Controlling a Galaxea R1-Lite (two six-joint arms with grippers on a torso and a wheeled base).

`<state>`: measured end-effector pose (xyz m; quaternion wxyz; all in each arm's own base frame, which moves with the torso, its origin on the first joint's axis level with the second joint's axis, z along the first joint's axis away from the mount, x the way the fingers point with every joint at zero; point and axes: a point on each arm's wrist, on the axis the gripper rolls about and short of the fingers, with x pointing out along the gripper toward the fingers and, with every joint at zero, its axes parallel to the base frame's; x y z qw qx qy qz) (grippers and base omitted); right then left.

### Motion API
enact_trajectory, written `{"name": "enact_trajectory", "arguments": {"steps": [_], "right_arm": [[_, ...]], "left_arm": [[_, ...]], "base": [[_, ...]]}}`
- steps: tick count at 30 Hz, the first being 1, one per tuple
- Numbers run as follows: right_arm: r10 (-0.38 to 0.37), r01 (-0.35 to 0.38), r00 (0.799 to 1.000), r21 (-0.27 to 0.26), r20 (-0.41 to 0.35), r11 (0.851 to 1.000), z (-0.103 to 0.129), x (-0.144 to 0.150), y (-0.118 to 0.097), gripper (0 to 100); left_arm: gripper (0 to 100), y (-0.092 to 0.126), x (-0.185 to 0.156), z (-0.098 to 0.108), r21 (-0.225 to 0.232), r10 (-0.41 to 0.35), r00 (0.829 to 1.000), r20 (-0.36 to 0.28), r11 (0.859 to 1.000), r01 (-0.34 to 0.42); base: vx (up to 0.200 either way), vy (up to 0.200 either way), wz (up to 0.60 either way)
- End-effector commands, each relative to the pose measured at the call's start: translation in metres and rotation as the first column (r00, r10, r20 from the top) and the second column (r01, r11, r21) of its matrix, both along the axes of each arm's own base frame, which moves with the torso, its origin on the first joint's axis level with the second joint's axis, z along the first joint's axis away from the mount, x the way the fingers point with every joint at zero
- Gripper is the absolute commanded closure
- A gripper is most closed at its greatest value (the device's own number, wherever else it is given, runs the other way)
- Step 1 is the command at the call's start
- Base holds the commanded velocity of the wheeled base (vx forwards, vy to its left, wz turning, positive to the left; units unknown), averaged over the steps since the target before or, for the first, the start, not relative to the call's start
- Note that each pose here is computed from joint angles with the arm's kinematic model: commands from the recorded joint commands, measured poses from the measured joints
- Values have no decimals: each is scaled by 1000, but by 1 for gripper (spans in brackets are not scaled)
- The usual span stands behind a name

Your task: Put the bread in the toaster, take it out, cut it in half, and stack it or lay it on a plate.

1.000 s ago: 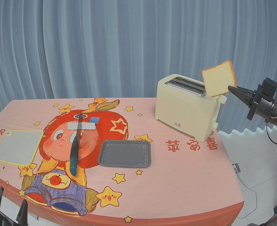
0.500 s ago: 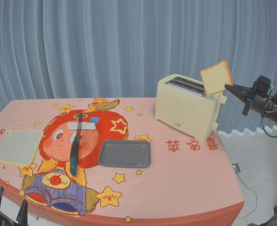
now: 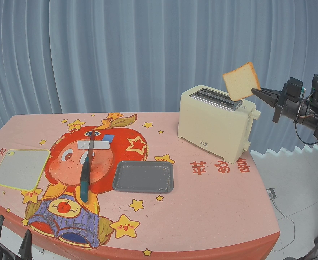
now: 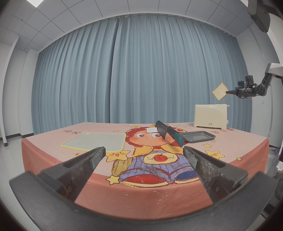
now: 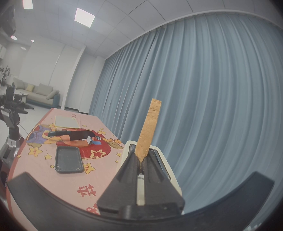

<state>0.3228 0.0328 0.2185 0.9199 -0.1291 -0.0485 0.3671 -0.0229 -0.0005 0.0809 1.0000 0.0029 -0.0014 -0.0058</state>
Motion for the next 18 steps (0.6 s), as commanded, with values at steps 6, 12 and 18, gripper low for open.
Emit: {"name": "enact_trajectory", "arguments": {"steps": [6, 12, 18], "right_arm": [[29, -27, 999, -42, 45, 999, -1, 18, 0, 100], [36, -33, 998, -55, 60, 998, -1, 24, -4, 100], [48, -44, 996, -54, 74, 998, 0, 34, -1, 100]], "left_arm": [[0, 0, 0, -5, 0, -1, 1000, -3, 1000, 1], [0, 0, 0, -5, 0, 1, 1000, -3, 1000, -1], [0, 0, 0, -5, 0, 1, 1000, -3, 1000, -1]], "base": [[0, 0, 0], [0, 0, 0], [0, 0, 0]]}}
